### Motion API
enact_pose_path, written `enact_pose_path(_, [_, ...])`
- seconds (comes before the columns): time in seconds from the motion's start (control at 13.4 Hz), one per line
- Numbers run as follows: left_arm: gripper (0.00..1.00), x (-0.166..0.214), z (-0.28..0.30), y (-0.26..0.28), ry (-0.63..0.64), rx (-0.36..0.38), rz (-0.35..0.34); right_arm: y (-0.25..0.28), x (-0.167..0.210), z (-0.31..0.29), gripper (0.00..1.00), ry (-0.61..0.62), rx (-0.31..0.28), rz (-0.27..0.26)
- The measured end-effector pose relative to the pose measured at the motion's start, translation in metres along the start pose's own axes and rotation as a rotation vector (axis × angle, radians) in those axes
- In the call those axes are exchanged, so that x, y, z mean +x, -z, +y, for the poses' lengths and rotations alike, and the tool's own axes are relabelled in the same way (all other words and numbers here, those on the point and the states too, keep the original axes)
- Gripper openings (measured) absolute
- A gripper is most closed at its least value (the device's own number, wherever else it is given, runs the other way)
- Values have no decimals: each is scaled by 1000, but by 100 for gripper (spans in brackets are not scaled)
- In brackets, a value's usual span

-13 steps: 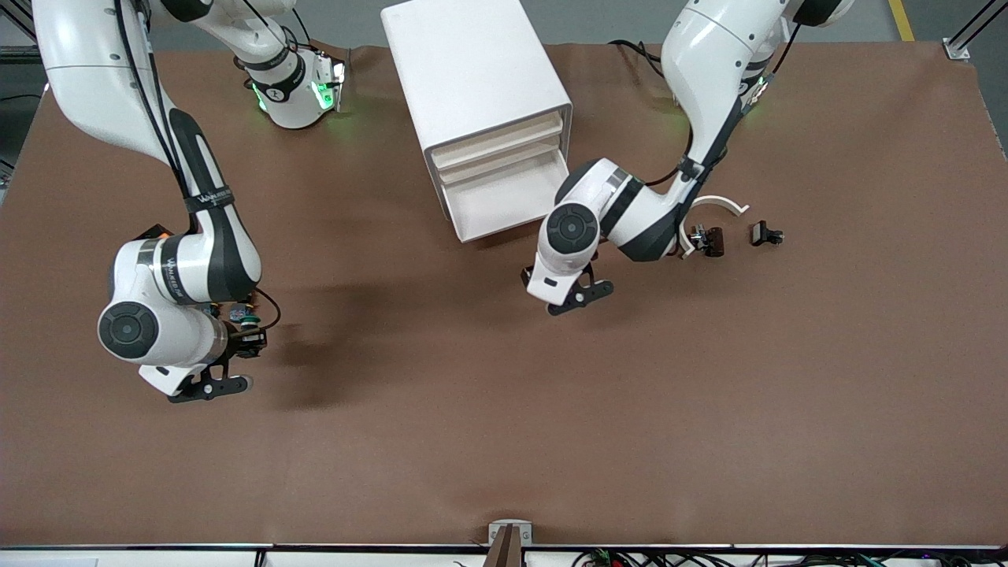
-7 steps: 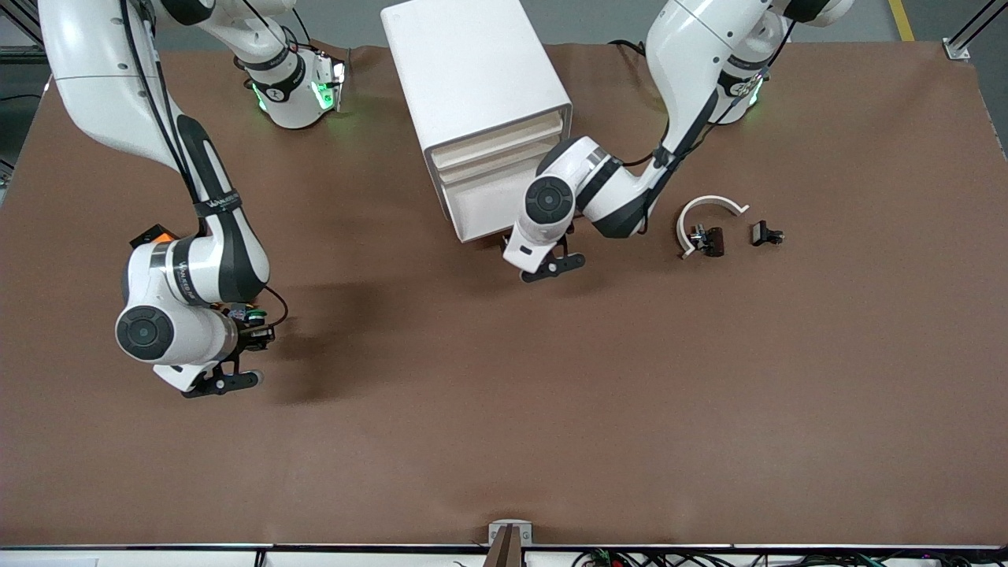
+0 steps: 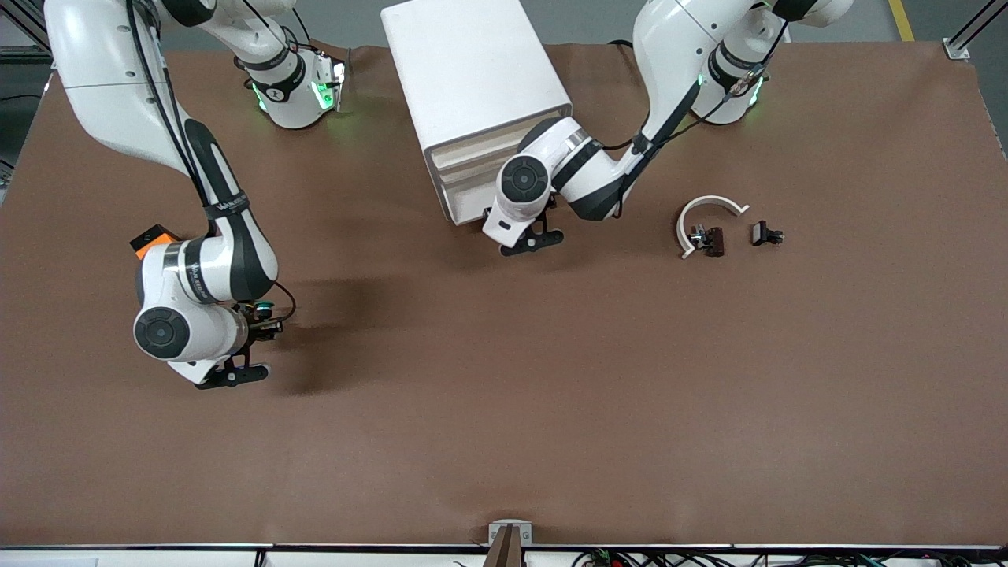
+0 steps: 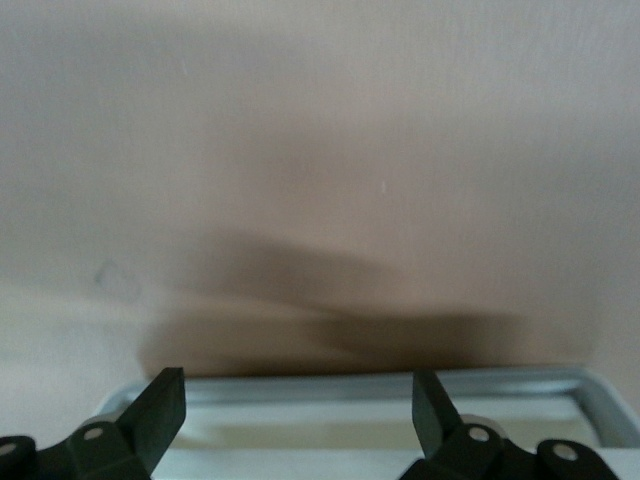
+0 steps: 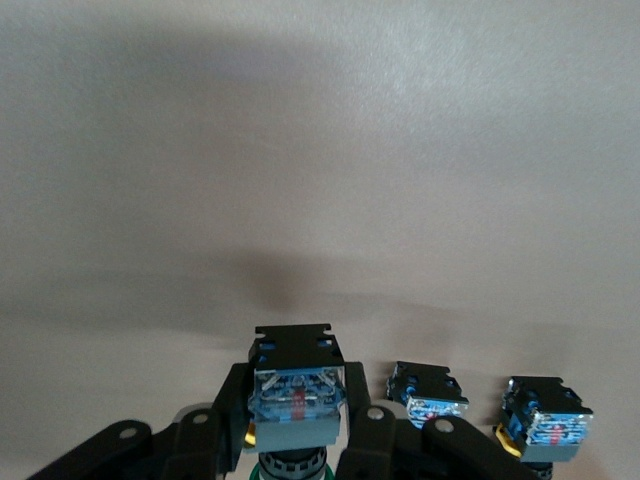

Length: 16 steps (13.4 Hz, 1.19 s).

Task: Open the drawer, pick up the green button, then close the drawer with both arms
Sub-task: 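Push the drawer shut with the left gripper while the right gripper lowers, then set the green button beside the red button while the left gripper withdraws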

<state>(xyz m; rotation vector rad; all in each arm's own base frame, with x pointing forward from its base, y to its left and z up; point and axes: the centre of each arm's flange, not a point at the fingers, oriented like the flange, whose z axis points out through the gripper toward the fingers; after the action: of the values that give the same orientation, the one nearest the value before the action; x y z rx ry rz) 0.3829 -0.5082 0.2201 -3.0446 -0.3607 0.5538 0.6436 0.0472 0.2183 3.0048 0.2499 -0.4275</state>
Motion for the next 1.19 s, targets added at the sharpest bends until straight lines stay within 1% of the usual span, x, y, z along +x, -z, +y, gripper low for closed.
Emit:
enact_pose_path(0.15, [100,-15,5,-3,-2,7,-26,-7,-2,-1,42,0,1,-23])
enact_pose_path(0.37, [100,-22,6,-5,17,-4,-72,-14,-5,-2,42,-10,2,-62])
enact_pose_path(0.52, [100,-29,9,-6,25,-13,-98,-17,-6,-3,42,-12,2,-69])
enact_pose_path(0.67, [100,-27,8,-8,58,-23,-127,-20,-6,-3,42,-13,3,-74])
enact_pose_path(0.82, [100,-21,11,-9,96,-43,-162,-22,-6,-3,42,-13,3,-76])
enact_pose_path(0.97, [100,-14,17,0,113,-71,-162,-23,-5,-3,42,-12,3,-75])
enact_pose_path(1.04, [100,-3,17,10,129,-90,-151,-24,-5,-3,42,-12,3,-74])
enact_pose_path(1.19, [100,40,9,45,186,-139,-115,-26,-4,-4,42,-12,3,-71])
